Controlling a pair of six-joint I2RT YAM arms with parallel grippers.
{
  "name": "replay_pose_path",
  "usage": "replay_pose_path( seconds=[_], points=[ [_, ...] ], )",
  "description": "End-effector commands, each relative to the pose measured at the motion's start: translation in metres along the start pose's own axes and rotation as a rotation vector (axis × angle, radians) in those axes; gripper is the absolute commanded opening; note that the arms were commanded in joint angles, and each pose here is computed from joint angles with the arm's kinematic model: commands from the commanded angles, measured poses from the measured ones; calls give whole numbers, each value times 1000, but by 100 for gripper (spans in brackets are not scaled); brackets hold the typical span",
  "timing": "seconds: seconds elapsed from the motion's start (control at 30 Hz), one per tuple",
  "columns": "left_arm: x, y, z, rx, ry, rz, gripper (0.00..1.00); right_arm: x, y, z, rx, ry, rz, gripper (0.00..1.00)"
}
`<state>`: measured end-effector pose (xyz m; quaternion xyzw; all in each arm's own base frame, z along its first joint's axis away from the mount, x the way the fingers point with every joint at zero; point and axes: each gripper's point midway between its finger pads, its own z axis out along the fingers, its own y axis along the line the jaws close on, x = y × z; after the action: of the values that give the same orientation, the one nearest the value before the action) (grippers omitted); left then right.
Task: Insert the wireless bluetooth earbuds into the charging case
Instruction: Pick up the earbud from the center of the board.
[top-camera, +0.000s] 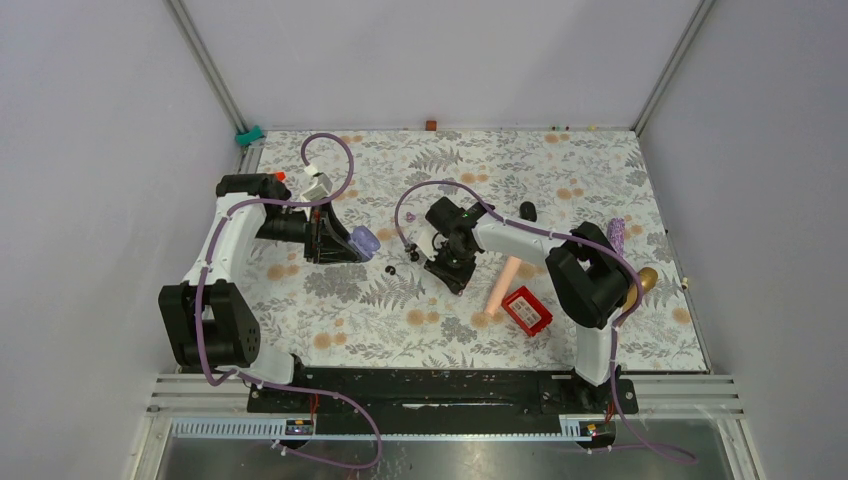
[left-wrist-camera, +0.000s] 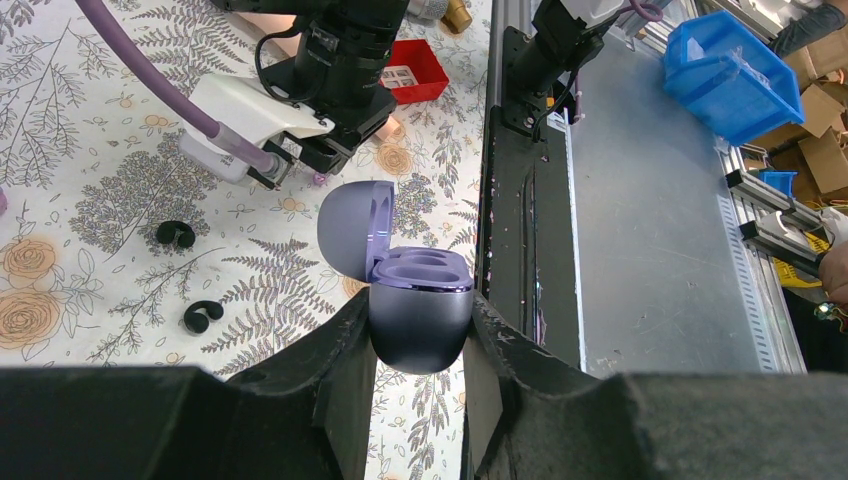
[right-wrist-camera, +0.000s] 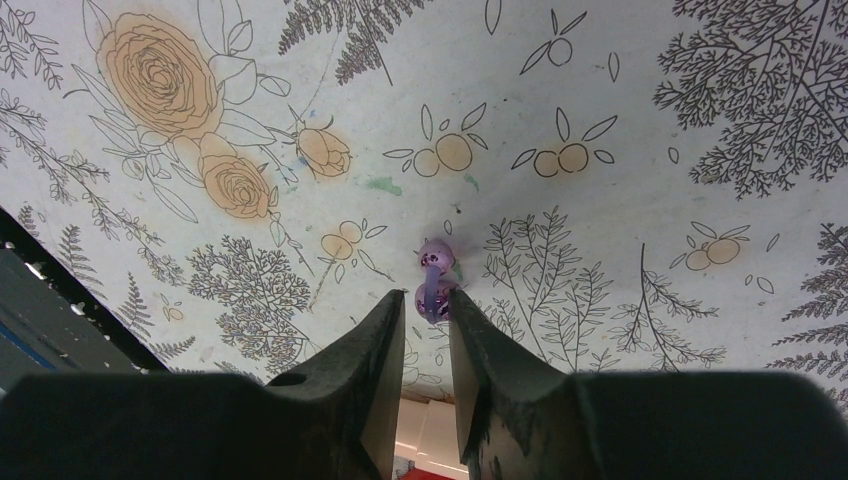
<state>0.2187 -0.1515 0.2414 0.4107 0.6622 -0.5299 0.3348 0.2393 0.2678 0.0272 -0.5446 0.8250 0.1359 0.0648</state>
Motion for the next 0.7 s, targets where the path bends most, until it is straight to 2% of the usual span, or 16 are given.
replay_pose_path(
  seconds=[0.0,0.2,0.3,0.53,0.67],
  points=[
    [-7,-10,-1,5,-30,25,0,-9,-3,-3,26,-8,-32,27],
    [-8,-10,-1,4,-31,25,0,-9,-3,-4,25,-4,-37,12],
    [-8,-11,-2,3,-30,28,0,-13,-2,-15,36,-24,-43,9],
    [-12,-11,-1,4,6,15,0,-33,-4,-80,164,-176,-94,6],
    [-9,-5,6,4,97,11,0,-38,-9,-125,273,-260,-116,6]
  ],
)
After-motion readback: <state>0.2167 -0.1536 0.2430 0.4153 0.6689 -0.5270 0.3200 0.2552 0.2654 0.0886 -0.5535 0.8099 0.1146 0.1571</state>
